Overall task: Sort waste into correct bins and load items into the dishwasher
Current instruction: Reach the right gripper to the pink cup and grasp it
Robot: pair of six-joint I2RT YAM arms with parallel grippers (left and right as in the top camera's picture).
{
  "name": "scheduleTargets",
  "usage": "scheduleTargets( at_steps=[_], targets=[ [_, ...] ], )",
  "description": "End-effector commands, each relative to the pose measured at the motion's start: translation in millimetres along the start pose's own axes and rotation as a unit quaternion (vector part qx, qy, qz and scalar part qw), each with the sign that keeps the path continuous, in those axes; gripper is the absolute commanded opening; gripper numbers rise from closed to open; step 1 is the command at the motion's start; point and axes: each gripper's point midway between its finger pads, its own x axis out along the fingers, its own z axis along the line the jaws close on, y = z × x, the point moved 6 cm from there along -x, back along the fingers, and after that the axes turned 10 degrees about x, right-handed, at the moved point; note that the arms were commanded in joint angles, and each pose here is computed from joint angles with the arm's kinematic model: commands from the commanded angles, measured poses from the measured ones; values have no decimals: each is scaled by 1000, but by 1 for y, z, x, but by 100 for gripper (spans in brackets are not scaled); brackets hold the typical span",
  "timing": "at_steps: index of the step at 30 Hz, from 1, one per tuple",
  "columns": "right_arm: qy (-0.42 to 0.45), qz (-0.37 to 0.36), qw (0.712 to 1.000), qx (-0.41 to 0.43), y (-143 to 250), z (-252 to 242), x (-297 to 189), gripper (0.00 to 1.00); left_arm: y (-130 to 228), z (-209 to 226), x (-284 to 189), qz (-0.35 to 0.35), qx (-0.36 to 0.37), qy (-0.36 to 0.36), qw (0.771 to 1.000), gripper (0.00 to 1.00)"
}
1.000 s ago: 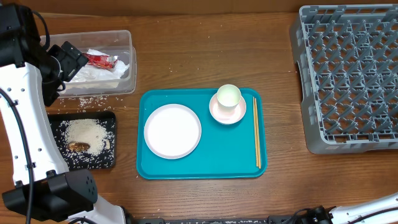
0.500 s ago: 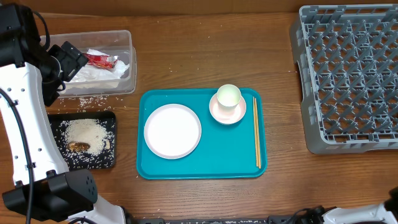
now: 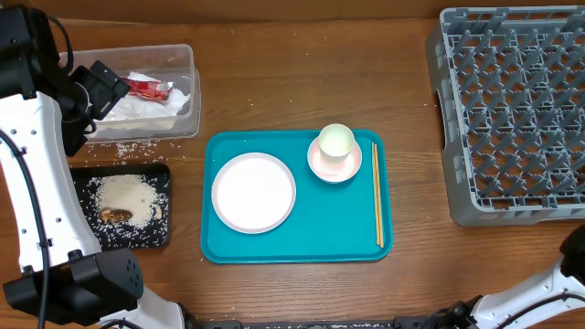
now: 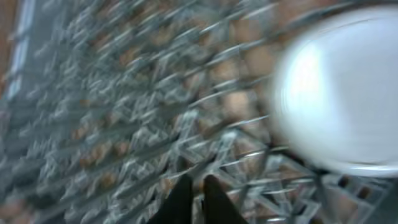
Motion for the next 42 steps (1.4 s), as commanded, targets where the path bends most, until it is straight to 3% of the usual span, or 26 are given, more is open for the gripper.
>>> scheduleTargets(
  at_steps=[1, 5, 9, 10, 12, 17, 19, 21, 24, 27, 31, 38, 42],
  targets=[
    [-168, 55, 974, -139, 34, 61, -34, 19, 0, -3, 4, 4, -2, -1, 1000, 100],
    [-248, 107, 937, -221, 91, 108, -72, 26, 0, -3, 4, 4, -2, -1, 1000, 100],
    [-254, 175, 900, -307, 166, 135, -93, 47, 0, -3, 4, 4, -2, 0, 1000, 100],
    [-254, 200, 885, -335, 189, 141, -94, 56, 0, -3, 4, 4, -2, -1, 1000, 100],
    [-252, 255, 851, -384, 240, 152, -95, 100, 0, -3, 4, 4, -2, -1, 1000, 100],
    [-243, 329, 776, -481, 347, 170, -99, 100, 0, -3, 4, 4, -2, -1, 1000, 100],
    [-220, 318, 764, -517, 382, 175, -97, 100, 0, -3, 4, 4, -2, -1, 1000, 100],
    [-160, 273, 797, -515, 402, 179, -89, 95, 0, -3, 4, 4, -2, 0, 1000, 100],
    [-71, 157, 855, -489, 427, 181, -77, 76, 0, -3, 4, 4, -2, -1, 1000, 100],
    [-53, 83, 863, -496, 459, 179, -72, 59, 0, -3, 4, 4, -1, 0, 1000, 100],
    [-33, 18, 874, -485, 482, 169, -57, 50, 0, -3, 4, 4, -2, -1, 1000, 100],
    [-33, 76, 875, -476, 513, 155, -21, 45, 0, -3, 4, 4, -2, 0, 1000, 100],
    [-37, 129, 861, -491, 536, 149, -7, 42, 0, -3, 4, 4, -2, 0, 1000, 100]
  ],
)
